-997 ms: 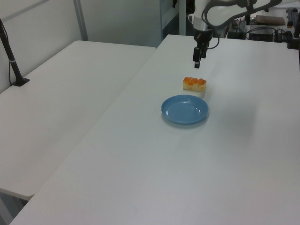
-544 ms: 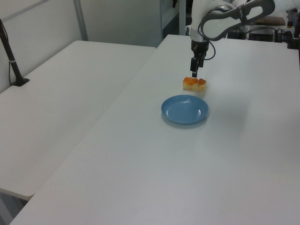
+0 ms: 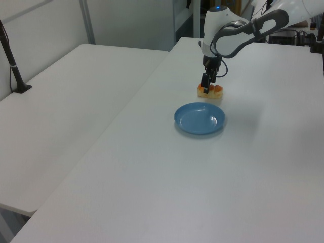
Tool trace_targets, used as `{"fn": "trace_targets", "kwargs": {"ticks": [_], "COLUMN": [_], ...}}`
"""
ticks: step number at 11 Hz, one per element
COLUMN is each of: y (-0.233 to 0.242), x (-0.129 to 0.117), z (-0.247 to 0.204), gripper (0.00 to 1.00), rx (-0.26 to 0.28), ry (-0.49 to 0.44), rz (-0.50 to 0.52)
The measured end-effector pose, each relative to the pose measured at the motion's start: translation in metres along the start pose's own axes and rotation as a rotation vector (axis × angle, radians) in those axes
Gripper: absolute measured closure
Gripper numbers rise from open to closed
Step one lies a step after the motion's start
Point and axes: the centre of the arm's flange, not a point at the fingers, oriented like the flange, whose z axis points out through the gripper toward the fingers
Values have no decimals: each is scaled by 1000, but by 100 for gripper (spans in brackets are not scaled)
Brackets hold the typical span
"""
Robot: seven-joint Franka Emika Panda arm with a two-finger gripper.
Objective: Put the bread on a plate
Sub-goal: 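Carry the bread roll over the blue plate and lower it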
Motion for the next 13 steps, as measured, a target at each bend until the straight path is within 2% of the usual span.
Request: {"fn": "trace_targets", "kwargs": {"ticks": [1, 2, 3, 4, 5, 7, 10, 13], "y": [0, -1, -1, -1, -2, -1, -11, -87], "x": [0, -2, -3, -5, -5, -2, -2, -7], "z": [3, 7, 12, 18, 22, 15, -22, -45], "gripper": [4, 15, 19, 28, 43, 44, 44, 44], "rx": [0, 1, 2, 2, 2, 1, 9, 24], "ry": [-4, -12, -21, -30, -35, -22, -23, -65], "rz": [11, 22, 43, 67, 85, 94, 80, 34]}}
